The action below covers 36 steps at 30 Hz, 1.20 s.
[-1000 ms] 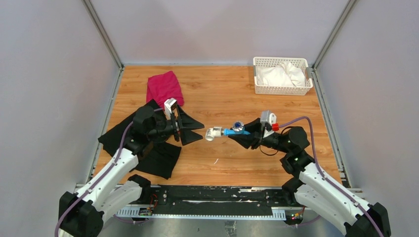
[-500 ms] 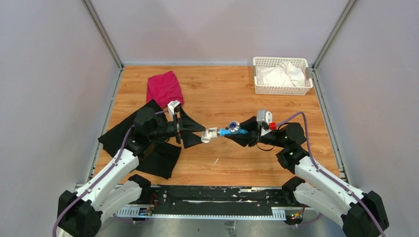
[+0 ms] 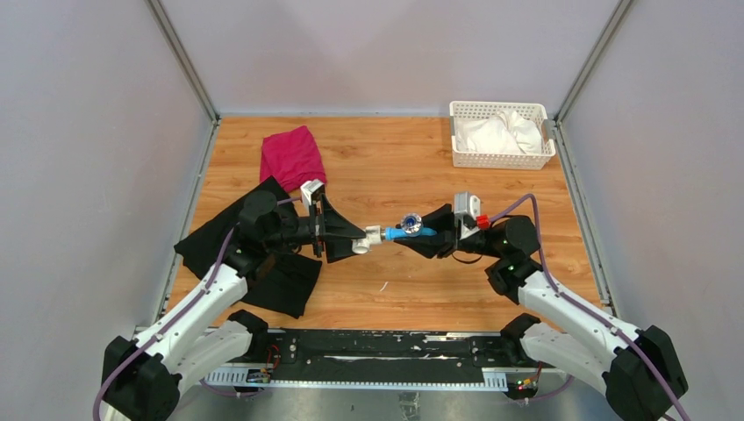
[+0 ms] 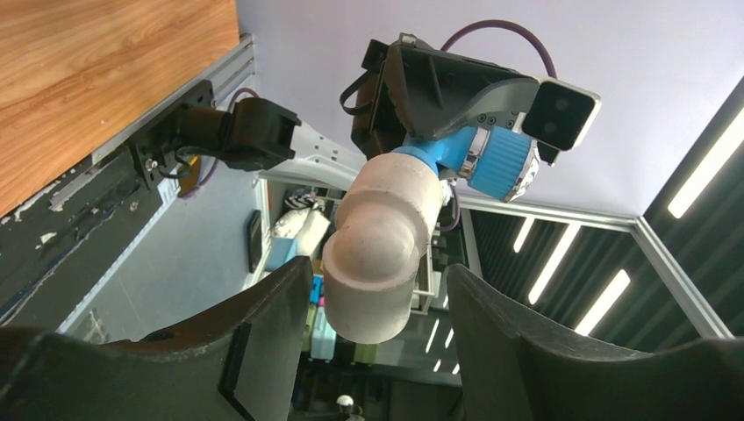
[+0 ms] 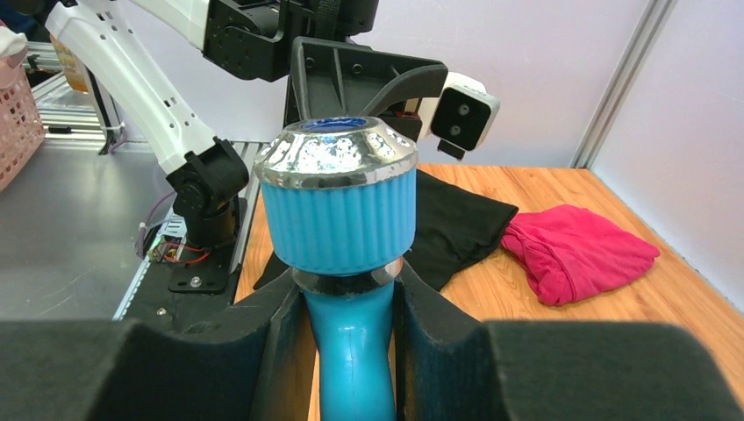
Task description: Install the water faucets
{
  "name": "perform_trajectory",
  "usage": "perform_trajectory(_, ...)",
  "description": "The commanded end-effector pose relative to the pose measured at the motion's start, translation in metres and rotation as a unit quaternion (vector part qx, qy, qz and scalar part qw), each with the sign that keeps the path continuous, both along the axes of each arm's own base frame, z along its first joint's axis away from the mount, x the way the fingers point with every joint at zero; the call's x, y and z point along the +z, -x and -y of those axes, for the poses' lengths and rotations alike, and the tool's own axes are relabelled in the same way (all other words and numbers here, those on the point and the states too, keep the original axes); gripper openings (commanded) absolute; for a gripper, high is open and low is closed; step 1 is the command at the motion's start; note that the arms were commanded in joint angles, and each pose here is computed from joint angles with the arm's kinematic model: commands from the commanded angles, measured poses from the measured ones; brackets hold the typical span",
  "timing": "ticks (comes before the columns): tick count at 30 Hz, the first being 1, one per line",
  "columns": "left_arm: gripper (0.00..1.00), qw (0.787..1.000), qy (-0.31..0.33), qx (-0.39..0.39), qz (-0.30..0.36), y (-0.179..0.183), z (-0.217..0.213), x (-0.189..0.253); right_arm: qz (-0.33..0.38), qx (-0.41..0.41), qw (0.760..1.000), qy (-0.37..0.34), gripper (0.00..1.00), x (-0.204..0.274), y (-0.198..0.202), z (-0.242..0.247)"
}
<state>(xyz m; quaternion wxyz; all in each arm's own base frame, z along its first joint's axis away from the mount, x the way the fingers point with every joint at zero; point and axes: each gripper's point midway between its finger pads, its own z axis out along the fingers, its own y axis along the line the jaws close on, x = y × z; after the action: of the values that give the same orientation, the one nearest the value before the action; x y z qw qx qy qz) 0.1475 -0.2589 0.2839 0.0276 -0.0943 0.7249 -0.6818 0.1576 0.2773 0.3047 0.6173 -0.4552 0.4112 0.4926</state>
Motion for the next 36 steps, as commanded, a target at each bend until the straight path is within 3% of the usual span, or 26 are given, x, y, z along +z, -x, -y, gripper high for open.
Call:
perform_trajectory(1,0.63,1.0,0.019,-0.009,0.013,0.007,0.0,0.011,0.048,0.018,0.998,-0.038,0.0,0.033,0.011,-0.002)
perform_trajectory(12,0.57,0.998,0.057,-0.017,0.034,0.014,0.004,0.027,0.033,0.037,0.996,-0.069,0.0,0.038,0.012,-0.006)
perform_trajectory(19,0.48,0.997,0.071,-0.005,0.03,0.012,0.003,0.027,0.024,0.044,0.996,-0.075,0.0,0.036,0.011,-0.008)
perform_trajectory(30,0.49,0.996,0.086,0.009,0.034,0.009,0.003,0.029,0.015,0.062,0.995,-0.075,0.0,0.035,0.014,-0.012)
perform_trajectory(36,0.35,0.996,0.084,0.008,0.035,0.007,0.005,0.028,0.008,0.07,0.995,-0.072,0.0,0.033,0.015,-0.015)
